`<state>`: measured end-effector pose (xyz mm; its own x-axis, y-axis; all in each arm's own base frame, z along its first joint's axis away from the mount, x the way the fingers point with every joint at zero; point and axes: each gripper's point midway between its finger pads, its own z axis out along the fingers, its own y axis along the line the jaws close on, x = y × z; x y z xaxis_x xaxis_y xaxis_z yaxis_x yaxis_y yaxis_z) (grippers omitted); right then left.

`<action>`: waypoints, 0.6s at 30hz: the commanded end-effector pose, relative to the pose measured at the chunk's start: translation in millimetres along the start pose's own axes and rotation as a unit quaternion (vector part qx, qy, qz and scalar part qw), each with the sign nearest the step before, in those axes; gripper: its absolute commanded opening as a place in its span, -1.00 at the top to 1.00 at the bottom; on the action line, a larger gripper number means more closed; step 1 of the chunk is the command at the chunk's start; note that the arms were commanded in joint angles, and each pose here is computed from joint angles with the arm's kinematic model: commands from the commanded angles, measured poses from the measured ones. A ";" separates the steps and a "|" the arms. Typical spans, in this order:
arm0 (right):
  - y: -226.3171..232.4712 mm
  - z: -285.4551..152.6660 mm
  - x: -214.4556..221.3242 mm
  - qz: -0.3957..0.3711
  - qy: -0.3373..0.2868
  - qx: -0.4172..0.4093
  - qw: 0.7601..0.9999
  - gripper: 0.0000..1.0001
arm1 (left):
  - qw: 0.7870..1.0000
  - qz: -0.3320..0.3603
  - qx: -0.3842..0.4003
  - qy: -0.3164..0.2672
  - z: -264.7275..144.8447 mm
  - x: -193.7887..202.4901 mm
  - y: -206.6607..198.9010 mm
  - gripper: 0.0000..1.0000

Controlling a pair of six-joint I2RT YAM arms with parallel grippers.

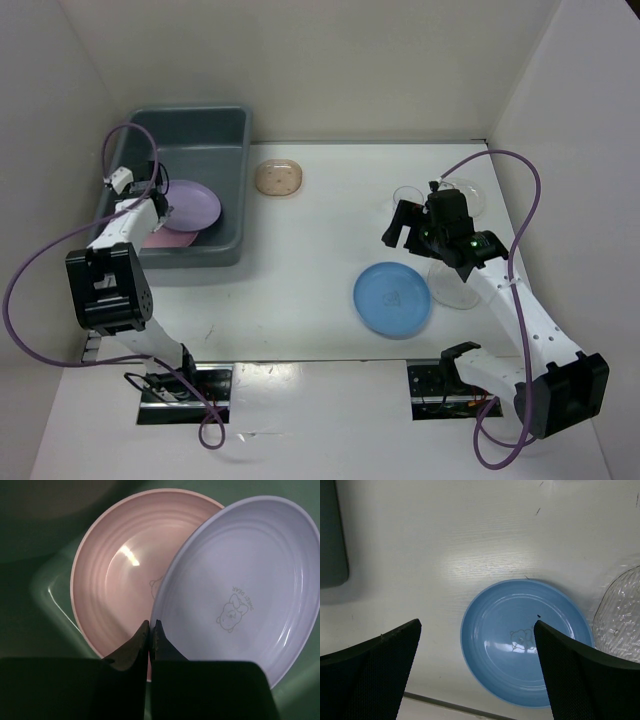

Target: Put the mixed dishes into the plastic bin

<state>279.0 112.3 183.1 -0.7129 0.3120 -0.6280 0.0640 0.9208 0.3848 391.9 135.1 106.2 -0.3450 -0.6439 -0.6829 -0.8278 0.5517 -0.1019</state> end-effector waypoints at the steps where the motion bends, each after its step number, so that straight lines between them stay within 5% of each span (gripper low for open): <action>1: 2.4 1.5 -10.9 -0.006 -0.020 -0.006 1.000 -0.96 | 0.999 -0.039 0.005 -0.023 -5.1 -18.3 9.4 1.00; 10: 0.7 5.2 -5.6 -0.010 -0.010 -0.005 1.000 -0.96 | 0.999 -0.028 -0.015 -0.035 -5.6 -27.2 14.5 0.91; 11: 2.1 5.0 -4.8 -0.010 -0.007 -0.009 1.000 -0.96 | 0.999 -0.028 -0.015 -0.035 -5.5 -27.2 14.5 0.15; 14: 2.1 5.0 -4.8 -0.010 -0.007 -0.009 1.000 -0.96 | 0.999 -0.024 -0.012 -0.032 -5.7 -26.2 13.6 -0.15; 15: 1.3 7.2 -3.5 -0.010 -0.003 -0.007 1.000 -0.96 | 0.999 -0.024 -0.012 -0.032 -5.7 -26.2 13.6 -0.47; 18: 3.8 7.3 -4.6 -0.010 -0.005 -0.013 1.000 -0.96 | 0.997 -0.022 -0.010 -0.069 -22.4 -55.8 11.5 -0.59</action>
<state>279.2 113.7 179.2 -0.7251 0.2981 -0.6208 0.0553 0.9237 0.3790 382.6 152.8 111.0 -0.3127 -0.6438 -0.6984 -0.8544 0.5119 -0.0893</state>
